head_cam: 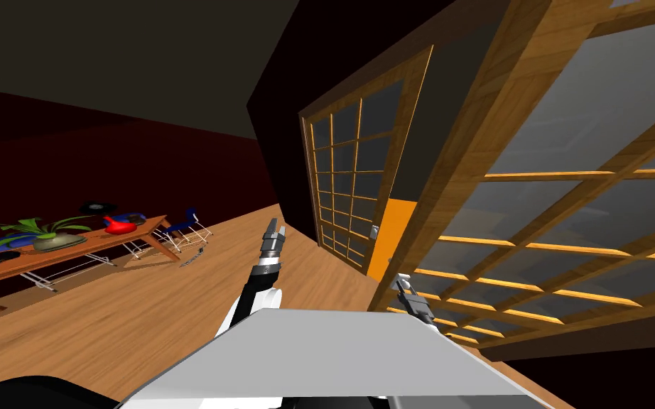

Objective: Pull the door open

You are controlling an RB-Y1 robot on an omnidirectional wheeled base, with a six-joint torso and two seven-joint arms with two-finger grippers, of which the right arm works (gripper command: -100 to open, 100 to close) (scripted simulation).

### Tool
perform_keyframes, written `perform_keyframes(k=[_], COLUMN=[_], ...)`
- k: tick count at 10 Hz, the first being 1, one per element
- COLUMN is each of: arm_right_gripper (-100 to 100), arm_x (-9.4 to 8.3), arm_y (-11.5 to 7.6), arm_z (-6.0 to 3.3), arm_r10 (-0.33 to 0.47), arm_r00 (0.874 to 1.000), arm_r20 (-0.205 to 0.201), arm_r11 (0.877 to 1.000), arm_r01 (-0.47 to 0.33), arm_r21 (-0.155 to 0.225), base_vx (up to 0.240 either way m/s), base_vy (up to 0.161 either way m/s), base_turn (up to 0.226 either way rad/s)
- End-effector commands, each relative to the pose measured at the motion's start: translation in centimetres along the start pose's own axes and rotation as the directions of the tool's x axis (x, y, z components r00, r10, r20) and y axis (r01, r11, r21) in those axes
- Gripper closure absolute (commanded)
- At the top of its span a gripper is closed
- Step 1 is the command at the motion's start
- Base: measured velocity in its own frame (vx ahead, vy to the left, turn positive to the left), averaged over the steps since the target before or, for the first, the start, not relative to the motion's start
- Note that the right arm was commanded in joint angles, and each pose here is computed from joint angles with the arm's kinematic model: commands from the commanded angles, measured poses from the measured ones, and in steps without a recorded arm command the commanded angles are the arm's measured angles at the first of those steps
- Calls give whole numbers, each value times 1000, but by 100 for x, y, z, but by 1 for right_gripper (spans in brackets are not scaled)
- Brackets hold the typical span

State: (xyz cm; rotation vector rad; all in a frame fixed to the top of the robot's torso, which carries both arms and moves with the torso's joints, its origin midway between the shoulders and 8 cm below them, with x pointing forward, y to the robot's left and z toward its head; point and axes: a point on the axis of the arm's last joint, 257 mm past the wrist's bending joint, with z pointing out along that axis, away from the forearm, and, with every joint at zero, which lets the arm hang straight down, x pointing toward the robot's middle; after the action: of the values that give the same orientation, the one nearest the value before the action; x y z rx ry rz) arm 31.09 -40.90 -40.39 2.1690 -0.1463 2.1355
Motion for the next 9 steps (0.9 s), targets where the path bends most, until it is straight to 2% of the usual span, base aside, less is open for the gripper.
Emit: perform_keyframes(k=[1, 2, 8, 9], arm_right_gripper=[100, 100, 100, 100], arm_x=[11, 14, 51, 11], arm_y=[4, 5, 13, 6], arm_z=[-70, -86, -316, -311], arm_r10=[-2, -2, -1, -2], arm_r00=[1000, 1000, 1000, 1000], arm_r20=[-5, -6, -15, -3], arm_r11=[1000, 1000, 995, 996], arm_r01=[2, 2, 2, 3], arm_r21=[22, 27, 100, 93], base_vx=[-162, -252, -224, -93], base_vy=[-26, -60, -36, -24], base_turn=[180, 164, 125, 26])
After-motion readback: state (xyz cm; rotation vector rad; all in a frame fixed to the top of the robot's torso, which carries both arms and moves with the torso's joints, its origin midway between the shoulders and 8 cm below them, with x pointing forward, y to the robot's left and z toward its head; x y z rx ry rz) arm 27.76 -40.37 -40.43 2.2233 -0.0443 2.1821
